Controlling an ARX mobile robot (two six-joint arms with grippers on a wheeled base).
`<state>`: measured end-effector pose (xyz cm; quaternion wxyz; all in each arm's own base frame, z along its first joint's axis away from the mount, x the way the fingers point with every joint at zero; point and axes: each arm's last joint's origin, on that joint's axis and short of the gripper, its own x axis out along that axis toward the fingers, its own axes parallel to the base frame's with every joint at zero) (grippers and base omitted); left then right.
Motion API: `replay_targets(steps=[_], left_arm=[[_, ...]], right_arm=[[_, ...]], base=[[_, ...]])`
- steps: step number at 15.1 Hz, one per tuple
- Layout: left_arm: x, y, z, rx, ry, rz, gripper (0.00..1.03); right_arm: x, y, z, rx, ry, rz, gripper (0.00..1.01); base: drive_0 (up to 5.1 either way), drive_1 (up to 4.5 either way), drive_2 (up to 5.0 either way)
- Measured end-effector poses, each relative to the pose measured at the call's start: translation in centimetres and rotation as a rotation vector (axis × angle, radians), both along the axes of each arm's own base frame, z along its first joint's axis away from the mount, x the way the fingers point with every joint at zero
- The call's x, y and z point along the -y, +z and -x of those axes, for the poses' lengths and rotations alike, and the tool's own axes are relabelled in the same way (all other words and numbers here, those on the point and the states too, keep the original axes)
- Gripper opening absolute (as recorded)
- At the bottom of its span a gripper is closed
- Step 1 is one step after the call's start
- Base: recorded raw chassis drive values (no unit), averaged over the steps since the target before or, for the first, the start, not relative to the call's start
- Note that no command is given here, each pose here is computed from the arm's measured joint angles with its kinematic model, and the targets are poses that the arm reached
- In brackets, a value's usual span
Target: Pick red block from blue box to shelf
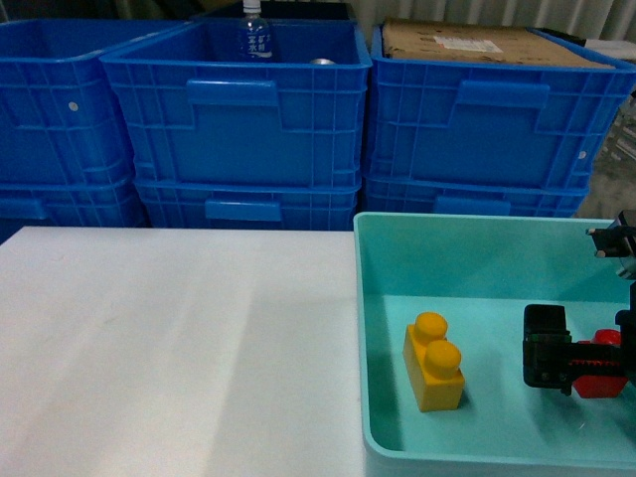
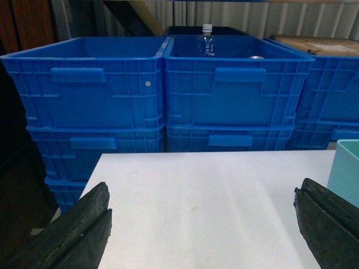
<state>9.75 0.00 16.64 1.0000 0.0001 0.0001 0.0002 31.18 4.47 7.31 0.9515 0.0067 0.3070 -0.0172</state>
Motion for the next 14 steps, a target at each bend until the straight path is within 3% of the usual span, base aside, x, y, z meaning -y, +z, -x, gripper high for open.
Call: replay_targets(steps=[3, 4, 10, 14], left_arm=[[0.00, 0.00, 0.00, 0.000, 0.000, 0.000, 0.98], [0.00, 0.00, 0.00, 0.000, 0.000, 0.000, 0.98], [0.00, 0.00, 0.00, 0.000, 0.000, 0.000, 0.98], [0.00, 0.00, 0.00, 0.000, 0.000, 0.000, 0.98]], right_arm=[[0.00, 0.01, 0.00, 0.006, 0.001, -0.012, 0.98], [-0.03, -0.08, -0.01, 0.005, 0.008, -0.021, 0.93], [-0.15, -0.44, -0.45, 0.017, 0.023, -0.033, 0.30], [-0.19, -0.27, -0.69, 0.049, 0.041, -0.011, 0.28]], base=[[0.0, 0.00, 0.0], [0.0, 0.00, 0.0], [0.0, 0.00, 0.0], [0.0, 0.00, 0.0]])
